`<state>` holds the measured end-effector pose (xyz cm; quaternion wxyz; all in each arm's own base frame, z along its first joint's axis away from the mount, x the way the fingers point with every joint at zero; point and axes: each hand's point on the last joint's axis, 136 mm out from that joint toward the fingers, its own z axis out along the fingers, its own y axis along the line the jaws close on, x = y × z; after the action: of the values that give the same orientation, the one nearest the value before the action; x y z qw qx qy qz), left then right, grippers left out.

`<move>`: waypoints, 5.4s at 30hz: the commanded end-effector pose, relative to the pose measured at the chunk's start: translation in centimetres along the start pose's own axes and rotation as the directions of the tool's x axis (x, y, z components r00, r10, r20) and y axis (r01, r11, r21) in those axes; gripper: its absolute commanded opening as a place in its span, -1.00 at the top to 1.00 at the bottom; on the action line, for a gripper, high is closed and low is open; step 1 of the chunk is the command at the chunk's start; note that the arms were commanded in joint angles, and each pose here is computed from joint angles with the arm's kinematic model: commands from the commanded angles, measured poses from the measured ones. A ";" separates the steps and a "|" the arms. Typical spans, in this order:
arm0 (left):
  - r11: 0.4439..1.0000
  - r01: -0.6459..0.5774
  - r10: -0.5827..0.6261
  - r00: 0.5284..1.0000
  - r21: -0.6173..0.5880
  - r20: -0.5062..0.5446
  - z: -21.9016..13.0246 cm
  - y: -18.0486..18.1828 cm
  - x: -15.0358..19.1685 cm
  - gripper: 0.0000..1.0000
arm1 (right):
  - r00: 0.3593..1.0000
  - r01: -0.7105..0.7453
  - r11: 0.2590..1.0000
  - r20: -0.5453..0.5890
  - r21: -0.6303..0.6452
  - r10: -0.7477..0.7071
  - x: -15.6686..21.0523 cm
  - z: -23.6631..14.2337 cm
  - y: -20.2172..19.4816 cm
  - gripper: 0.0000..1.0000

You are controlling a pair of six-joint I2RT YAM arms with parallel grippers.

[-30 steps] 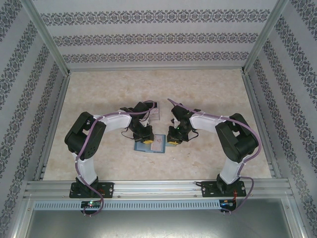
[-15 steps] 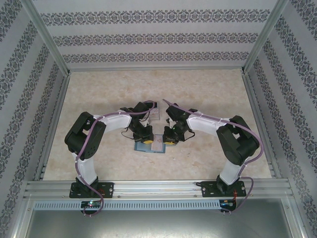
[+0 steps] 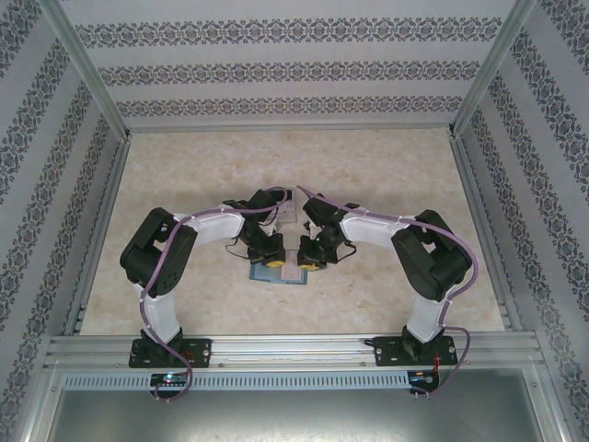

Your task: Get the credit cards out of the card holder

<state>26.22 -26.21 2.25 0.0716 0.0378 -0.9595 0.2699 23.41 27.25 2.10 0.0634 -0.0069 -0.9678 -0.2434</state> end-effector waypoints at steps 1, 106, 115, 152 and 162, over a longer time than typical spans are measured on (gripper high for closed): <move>1.000 -0.004 0.004 1.000 0.001 -0.005 0.0 0.4 0.1 0.81 | 1.000 -0.011 1.000 -0.022 0.023 0.012 0.2 1.1 -0.5 0.66; 0.990 -0.099 0.103 0.994 -0.104 0.034 -6.6 0.6 0.9 0.81 | 0.998 -0.025 0.997 -0.052 0.076 0.029 0.9 1.6 -2.5 0.76; 0.990 -0.105 0.108 0.994 -0.097 0.020 -6.5 0.3 0.9 0.81 | 0.998 -0.027 0.997 -0.056 0.077 0.031 1.0 1.7 -2.7 0.76; 0.996 -0.029 0.030 1.000 -0.082 0.005 -4.2 1.7 0.6 0.52 | 1.000 0.018 1.000 0.006 0.022 -0.018 0.3 -0.8 1.0 0.72; 0.999 -0.007 0.008 1.000 -0.043 0.018 -4.2 2.2 0.5 0.49 | 0.999 0.052 0.998 -0.012 -0.045 -0.053 -0.1 0.1 4.6 0.72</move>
<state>25.70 -22.16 4.39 0.0699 0.0270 -0.9695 0.2332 23.78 30.07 4.11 0.0522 0.0174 -0.9647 -0.2576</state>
